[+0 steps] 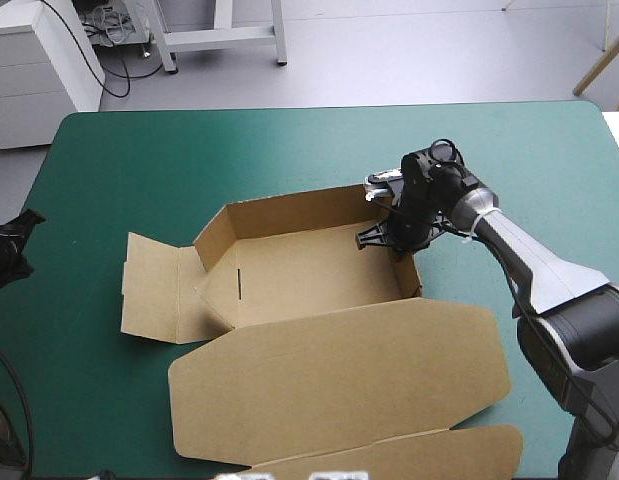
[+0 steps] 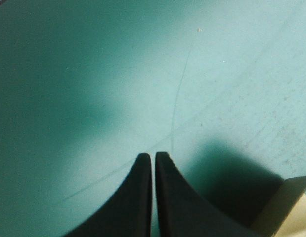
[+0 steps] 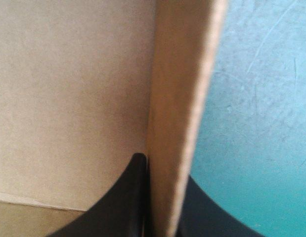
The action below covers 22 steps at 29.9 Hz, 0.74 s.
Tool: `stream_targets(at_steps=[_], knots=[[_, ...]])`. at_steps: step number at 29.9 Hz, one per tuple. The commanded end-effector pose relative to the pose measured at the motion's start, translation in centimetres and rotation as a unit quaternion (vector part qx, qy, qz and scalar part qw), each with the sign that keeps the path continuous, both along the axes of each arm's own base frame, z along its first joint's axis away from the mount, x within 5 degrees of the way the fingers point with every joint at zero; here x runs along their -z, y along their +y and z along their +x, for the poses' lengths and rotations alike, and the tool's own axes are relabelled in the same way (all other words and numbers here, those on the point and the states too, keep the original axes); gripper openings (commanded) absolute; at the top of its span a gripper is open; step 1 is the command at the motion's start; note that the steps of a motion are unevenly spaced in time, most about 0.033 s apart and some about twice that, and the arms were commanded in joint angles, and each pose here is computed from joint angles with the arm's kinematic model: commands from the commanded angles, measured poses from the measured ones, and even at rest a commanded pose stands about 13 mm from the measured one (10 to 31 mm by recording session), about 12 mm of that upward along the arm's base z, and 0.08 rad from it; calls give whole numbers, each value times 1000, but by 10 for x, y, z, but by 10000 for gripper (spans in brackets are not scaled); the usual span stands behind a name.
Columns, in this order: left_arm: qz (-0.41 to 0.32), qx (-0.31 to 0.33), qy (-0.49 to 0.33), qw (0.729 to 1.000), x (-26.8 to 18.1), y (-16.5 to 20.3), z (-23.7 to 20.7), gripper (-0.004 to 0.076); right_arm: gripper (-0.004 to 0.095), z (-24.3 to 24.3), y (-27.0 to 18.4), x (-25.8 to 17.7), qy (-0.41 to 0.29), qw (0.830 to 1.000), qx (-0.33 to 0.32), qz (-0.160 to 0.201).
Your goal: Fold the box
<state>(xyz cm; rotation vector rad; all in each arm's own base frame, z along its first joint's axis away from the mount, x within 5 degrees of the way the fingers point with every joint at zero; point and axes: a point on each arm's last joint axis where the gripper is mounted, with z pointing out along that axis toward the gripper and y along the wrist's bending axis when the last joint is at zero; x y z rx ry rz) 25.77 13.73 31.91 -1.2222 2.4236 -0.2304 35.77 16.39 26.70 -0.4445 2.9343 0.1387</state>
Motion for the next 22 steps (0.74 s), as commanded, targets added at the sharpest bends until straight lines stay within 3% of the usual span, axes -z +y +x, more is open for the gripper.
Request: stream_targets(at_steps=[1,7,11,14,22], knots=[[22,-3,-39,999,-19,-2,-3,6,-19,-7,-3,-38,-51,998,-8,22],[49,41,-40,997,-20,-2,-3,6,-19,-16,-16,-87,-118,992,-6,48],[73,61,-41,995,-20,0,-2,6,-19,-38,-41,-139,-181,979,4,94],[94,81,-43,991,-21,2,-2,6,-19,-60,-64,-170,-228,967,13,110],[127,114,-55,984,-23,4,1,6,-19,-98,-92,-210,-291,947,26,135]])
